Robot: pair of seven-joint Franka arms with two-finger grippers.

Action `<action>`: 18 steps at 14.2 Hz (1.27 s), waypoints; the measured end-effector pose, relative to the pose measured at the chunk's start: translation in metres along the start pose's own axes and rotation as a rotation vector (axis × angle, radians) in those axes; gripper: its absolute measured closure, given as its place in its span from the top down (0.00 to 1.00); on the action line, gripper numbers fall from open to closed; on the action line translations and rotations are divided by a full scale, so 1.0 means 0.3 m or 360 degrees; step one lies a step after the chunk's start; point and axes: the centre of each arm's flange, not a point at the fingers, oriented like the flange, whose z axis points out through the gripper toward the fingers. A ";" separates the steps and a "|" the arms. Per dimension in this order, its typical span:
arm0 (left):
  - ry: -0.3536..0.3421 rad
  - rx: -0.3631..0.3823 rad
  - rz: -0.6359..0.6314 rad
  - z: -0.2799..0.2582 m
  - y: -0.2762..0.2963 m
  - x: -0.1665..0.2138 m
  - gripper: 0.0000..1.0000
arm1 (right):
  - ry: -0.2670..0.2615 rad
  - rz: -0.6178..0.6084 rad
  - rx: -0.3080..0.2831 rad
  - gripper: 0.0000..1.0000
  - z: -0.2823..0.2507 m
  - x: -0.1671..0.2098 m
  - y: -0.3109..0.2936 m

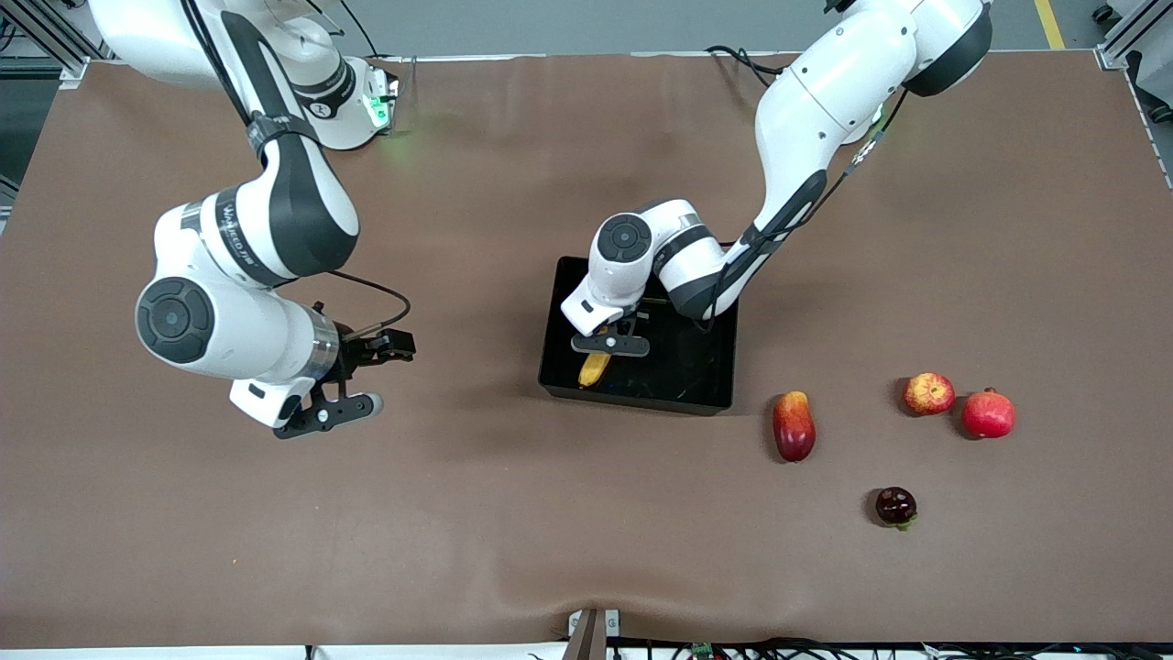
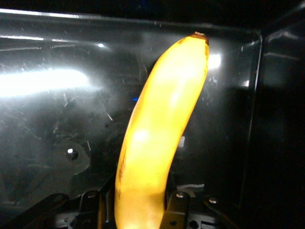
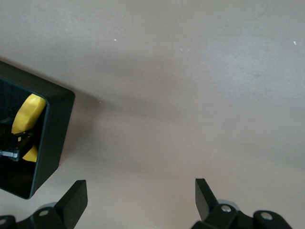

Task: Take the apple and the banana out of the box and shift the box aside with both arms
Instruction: 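Carry the banana beside the mango while the right gripper reaches the tray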

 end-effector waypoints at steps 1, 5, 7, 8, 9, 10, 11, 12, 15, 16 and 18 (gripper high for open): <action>0.0007 -0.0003 -0.0008 -0.007 -0.003 0.012 0.40 | 0.0003 -0.0015 -0.0002 1.00 0.004 0.000 -0.022; 0.0042 0.0051 -0.0021 -0.104 -0.018 0.057 0.39 | 0.0065 -0.0034 -0.0009 1.00 0.051 0.034 -0.053; 0.0097 0.0086 -0.0008 -0.227 -0.027 0.086 0.39 | 0.0063 -0.0035 -0.0014 1.00 0.104 0.056 -0.056; 0.0133 0.0098 0.0002 -0.299 -0.039 0.103 0.39 | 0.0051 -0.0038 -0.0016 1.00 0.135 0.064 -0.061; 0.0169 0.0110 0.0010 -0.371 -0.061 0.125 0.39 | 0.0051 -0.0041 -0.0019 1.00 0.166 0.076 -0.066; 0.0199 0.0115 0.0009 -0.435 -0.087 0.148 0.39 | 0.0051 -0.0043 -0.0022 1.00 0.199 0.086 -0.071; 0.0223 0.0112 0.0011 -0.496 -0.119 0.172 0.39 | 0.0047 -0.0044 -0.0024 1.00 0.230 0.092 -0.078; 0.0233 0.0106 0.0018 -0.551 -0.160 0.199 0.39 | 0.0038 -0.0038 -0.0026 1.00 0.261 0.093 -0.086; 0.0179 0.0093 0.0053 -0.691 -0.331 0.275 0.39 | 0.0039 0.0060 -0.0029 1.00 0.328 0.084 -0.136; 0.0149 0.0112 0.0071 -0.728 -0.401 0.295 0.39 | 0.0050 0.0110 -0.0030 1.00 0.342 0.080 -0.174; 0.0078 0.0124 0.0097 -0.791 -0.579 0.340 0.39 | 0.0075 0.0178 -0.0031 1.00 0.376 0.066 -0.279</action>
